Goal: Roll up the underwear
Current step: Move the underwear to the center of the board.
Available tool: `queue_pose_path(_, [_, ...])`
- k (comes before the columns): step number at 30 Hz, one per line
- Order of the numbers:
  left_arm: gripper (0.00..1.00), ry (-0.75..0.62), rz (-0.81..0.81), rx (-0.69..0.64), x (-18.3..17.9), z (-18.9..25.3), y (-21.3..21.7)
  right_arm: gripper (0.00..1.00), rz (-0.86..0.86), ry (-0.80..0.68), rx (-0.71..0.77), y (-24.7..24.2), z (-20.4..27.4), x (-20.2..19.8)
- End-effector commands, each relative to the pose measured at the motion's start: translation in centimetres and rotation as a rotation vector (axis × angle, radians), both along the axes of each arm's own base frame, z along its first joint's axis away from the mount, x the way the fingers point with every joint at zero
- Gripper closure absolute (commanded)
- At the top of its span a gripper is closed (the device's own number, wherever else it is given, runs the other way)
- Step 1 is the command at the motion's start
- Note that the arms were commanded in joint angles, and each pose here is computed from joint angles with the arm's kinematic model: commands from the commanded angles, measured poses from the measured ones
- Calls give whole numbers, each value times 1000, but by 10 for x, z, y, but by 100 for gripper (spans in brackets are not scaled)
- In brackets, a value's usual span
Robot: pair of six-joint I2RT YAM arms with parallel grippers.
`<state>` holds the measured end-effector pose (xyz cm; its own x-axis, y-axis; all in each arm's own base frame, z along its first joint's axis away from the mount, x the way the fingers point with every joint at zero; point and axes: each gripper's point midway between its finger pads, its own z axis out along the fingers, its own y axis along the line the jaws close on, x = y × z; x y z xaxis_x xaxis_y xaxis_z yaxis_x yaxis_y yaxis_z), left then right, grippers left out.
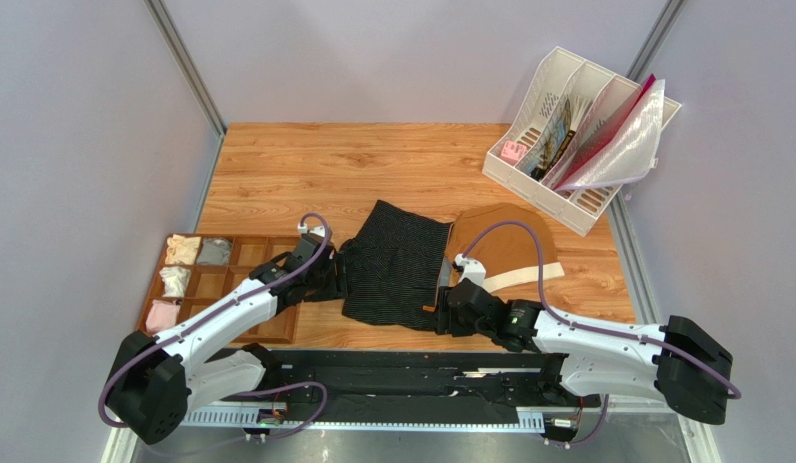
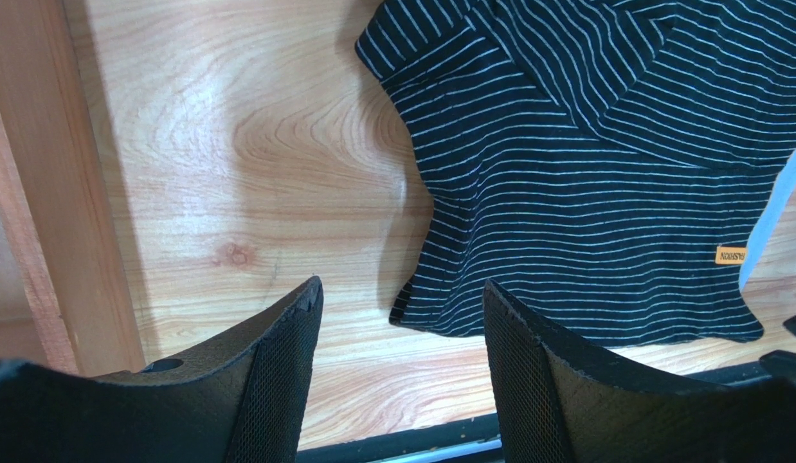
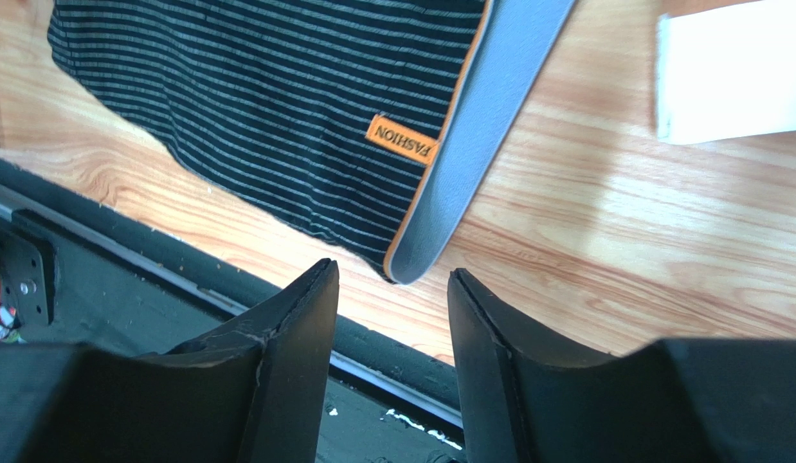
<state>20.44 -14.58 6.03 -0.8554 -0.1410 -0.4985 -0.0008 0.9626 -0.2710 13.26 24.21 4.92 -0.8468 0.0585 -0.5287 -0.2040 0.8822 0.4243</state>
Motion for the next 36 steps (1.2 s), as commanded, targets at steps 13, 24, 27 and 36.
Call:
queue_pose_path(13, [33,-6,-2,-48,0,-8,-10,58,-71,-68,10,26,7,30])
queue_pose_path(24, [39,35,-25,-18,0,-29,-14,63,-49,-11,-12,32,-8,23])
queue_pose_path(27, [39,46,-32,-13,-2,-34,-16,70,-41,1,-15,34,-9,22])
queue_pose_path(36, [39,39,-37,-25,-4,-35,-20,100,-80,-45,19,24,11,23])
